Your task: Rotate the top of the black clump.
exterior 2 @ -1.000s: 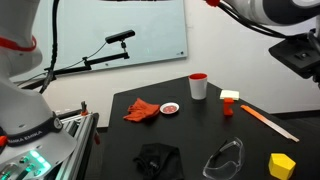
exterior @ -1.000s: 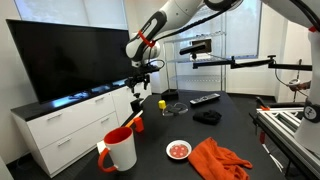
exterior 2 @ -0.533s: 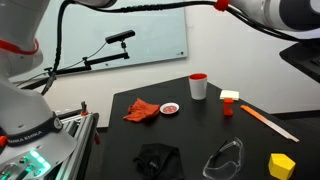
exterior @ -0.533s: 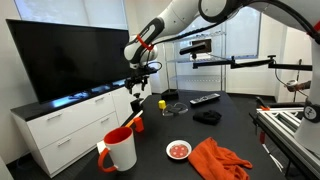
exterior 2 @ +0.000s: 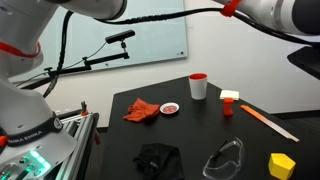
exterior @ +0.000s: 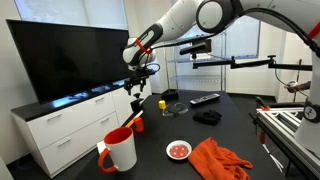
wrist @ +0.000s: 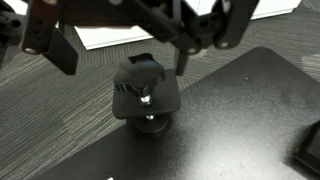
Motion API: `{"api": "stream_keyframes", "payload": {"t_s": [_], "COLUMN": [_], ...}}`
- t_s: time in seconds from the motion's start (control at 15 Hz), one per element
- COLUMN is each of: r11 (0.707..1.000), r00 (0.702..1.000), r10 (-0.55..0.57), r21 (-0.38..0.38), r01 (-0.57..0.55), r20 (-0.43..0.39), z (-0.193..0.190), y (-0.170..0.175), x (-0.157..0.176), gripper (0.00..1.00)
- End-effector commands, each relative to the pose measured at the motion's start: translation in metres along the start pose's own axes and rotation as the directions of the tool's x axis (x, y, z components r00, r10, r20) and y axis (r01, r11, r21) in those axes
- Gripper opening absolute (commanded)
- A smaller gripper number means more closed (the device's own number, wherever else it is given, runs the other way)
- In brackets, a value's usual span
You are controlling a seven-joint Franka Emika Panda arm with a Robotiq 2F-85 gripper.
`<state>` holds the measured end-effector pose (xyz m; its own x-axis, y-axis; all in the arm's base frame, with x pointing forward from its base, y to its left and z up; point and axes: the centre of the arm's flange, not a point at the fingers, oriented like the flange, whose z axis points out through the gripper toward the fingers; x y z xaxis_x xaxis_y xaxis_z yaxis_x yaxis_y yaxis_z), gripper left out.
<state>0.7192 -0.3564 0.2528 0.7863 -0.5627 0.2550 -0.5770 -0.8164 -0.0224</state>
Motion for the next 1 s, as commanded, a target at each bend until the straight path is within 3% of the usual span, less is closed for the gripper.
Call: {"api": "stream_keyframes", "payload": {"t_s": [0.0, 0.27, 0.33, 0.4, 0.8, 0.93], "r11": [0.999, 0.999, 0.998, 0.998, 0.997, 0.997], "r00": [0.999, 0.999, 0.998, 0.998, 0.997, 0.997], "r10": [-0.037, -0.052, -0.055, -0.055, -0.071, -0.069], "r21": [0.0, -0.009, -0.01, -0.011, -0.015, -0.019], "r01": [0.037, 0.052, 0.055, 0.055, 0.07, 0.068], "r20": [-0.012, -0.011, -0.013, -0.017, -0.029, -0.028], "z": [0.0012, 0.0038, 0.004, 0.0043, 0.0067, 0.0055], "y": [-0.0015, -0.0012, -0.0014, -0.0008, -0.0015, -0.0019], "x": [0.0286, 0.0313, 0.0325, 0.0332, 0.0343, 0.0337], "gripper": [1.0, 1.0, 0.75, 0.74, 0.26, 0.15]}}
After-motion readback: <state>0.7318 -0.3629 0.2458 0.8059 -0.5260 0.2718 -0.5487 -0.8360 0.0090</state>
